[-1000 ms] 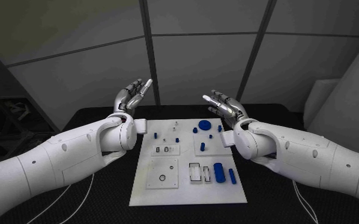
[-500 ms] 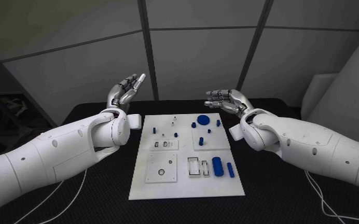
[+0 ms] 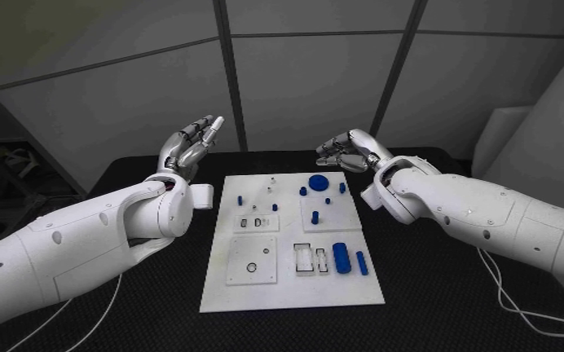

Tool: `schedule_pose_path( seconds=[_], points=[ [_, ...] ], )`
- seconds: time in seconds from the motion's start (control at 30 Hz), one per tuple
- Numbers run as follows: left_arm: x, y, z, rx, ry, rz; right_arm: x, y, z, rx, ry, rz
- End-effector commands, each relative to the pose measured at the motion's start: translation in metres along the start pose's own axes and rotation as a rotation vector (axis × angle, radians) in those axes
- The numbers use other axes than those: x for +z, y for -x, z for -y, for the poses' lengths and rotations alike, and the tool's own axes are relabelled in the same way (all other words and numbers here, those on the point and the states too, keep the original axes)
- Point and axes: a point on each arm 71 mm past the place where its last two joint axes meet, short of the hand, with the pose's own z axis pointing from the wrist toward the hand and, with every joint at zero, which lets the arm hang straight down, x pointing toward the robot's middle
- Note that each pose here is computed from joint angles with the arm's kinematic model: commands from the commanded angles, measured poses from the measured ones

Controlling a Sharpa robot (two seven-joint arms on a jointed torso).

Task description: Assemble the parts on the task board

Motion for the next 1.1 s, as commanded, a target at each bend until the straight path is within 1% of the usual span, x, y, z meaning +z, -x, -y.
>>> schedule_pose_path(
  seconds=[0.03, 0.1, 0.2, 0.27, 0.4, 0.6, 0.9, 1.1],
  points=[
    [-0.0046, -0.0056, 0.0058, -0.008, -0.011, -0.05, 0.006, -0.003, -0.007, -0.208, 0.006, -0.1],
    [-0.0095, -0.0068, 0.0096, -0.015, -0.011, -0.062, 0.011, -0.004, -0.013, -0.302, -0.002, -0.147],
    [-0.0147, -0.0094, 0.0134, -0.023, -0.01, -0.077, 0.016, -0.005, -0.02, -0.416, -0.009, -0.183],
    [-0.0177, -0.0117, 0.0154, -0.029, -0.01, -0.088, 0.019, -0.006, -0.024, -0.476, -0.011, -0.197],
    [-0.0223, -0.0171, 0.0187, -0.038, -0.015, -0.114, 0.024, -0.009, -0.029, -0.56, -0.015, -0.206],
    [-0.0271, -0.0251, 0.0224, -0.046, -0.027, -0.154, 0.031, -0.012, -0.033, -0.643, -0.029, -0.224],
    [-0.033, -0.0308, 0.0271, -0.071, -0.027, -0.208, 0.037, -0.012, -0.039, -0.693, -0.039, -0.221],
    [-0.0349, -0.0324, 0.0293, -0.079, -0.028, -0.223, 0.038, -0.011, -0.04, -0.71, -0.045, -0.226]
  ],
)
